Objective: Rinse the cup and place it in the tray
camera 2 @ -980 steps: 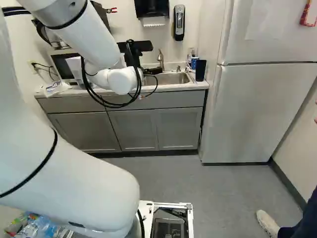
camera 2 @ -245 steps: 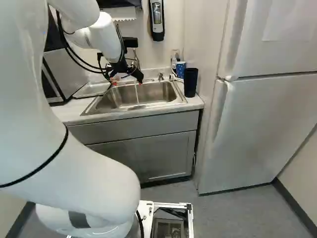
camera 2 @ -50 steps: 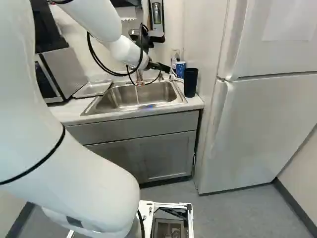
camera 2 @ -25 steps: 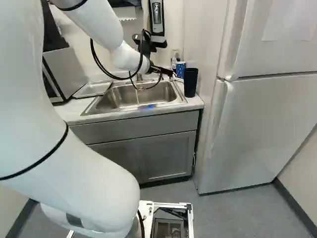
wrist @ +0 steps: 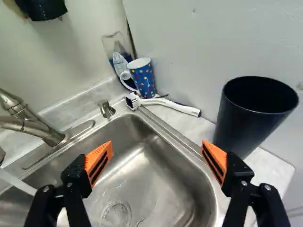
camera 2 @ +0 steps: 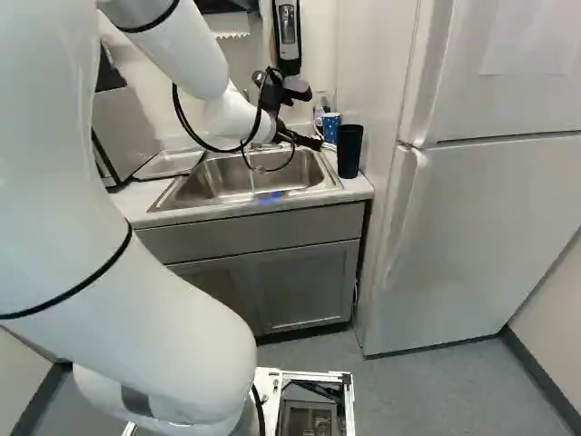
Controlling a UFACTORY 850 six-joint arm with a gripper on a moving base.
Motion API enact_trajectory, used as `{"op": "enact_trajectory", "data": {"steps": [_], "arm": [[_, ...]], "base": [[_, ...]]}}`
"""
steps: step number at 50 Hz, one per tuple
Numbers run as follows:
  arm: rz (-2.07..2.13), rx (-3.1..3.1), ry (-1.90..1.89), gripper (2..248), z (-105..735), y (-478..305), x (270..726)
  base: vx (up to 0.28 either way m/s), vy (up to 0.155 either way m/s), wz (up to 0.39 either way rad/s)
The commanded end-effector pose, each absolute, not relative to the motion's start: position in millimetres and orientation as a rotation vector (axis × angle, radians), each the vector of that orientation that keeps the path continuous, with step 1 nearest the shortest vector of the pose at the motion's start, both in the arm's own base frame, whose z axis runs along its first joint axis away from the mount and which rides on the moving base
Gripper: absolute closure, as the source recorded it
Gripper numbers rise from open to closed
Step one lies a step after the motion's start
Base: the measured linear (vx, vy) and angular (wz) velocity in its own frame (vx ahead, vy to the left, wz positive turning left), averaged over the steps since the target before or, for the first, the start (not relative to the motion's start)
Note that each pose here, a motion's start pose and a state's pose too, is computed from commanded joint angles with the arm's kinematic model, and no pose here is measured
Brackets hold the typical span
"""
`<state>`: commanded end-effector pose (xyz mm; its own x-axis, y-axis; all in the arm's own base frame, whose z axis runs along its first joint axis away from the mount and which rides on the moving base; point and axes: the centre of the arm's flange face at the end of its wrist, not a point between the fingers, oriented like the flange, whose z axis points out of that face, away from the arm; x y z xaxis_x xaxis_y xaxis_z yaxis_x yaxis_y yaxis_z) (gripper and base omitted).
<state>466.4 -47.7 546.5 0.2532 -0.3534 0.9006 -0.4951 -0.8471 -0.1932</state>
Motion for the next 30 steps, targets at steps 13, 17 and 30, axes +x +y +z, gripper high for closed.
{"op": "enact_trajectory", "data": {"steps": [13,17,30], "arm": [[1.635,2.321,-0.918,3,534,-48,464],[1.628,2.300,-0.949,3,530,-48,464],[1.597,2.229,-1.043,3,518,-48,466]], "base": [[0.000,0.000,0.000],[0.000,0.000,0.000],[0.000,0.000,0.000]]}}
